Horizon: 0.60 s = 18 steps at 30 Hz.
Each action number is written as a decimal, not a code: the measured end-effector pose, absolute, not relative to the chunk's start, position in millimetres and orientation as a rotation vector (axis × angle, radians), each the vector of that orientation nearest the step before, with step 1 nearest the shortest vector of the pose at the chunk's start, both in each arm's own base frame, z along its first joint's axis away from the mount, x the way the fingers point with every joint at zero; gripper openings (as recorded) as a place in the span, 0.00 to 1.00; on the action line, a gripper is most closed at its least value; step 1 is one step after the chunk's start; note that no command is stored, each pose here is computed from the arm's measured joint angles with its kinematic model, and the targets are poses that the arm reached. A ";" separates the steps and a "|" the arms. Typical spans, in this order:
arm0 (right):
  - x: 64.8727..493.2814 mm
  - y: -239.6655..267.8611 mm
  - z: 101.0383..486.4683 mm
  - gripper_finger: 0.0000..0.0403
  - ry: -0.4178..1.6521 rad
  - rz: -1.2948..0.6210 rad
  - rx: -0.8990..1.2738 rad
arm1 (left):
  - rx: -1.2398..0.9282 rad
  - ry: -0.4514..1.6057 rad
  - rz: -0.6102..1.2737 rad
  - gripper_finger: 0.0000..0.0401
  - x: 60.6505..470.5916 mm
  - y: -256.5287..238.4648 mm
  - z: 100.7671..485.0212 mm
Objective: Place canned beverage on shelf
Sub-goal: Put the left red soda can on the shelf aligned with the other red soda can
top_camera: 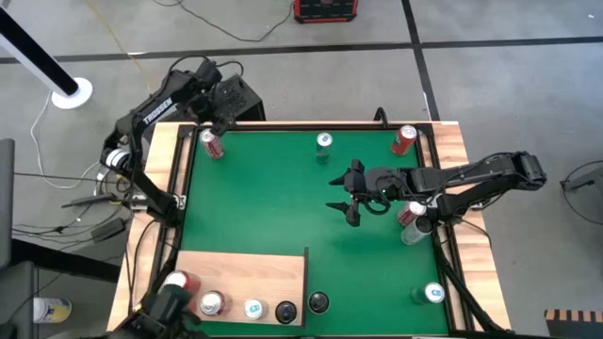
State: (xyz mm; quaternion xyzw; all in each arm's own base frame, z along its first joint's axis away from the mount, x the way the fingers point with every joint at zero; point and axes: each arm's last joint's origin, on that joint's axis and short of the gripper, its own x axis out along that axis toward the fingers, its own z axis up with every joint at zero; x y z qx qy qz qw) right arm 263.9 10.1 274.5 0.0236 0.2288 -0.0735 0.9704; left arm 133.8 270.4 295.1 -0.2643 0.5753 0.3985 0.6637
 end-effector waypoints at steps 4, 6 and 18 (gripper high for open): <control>263.2 10.0 273.1 0.83 0.478 -0.149 0.043 | -0.619 1.332 0.808 0.90 136.7 272.3 284.8; 262.8 10.0 272.4 0.83 0.487 -0.149 0.042 | -0.613 1.332 0.799 0.90 137.3 273.2 280.0; 262.0 9.4 270.9 0.83 0.505 -0.151 0.040 | -0.565 1.393 0.818 0.91 131.3 274.0 256.3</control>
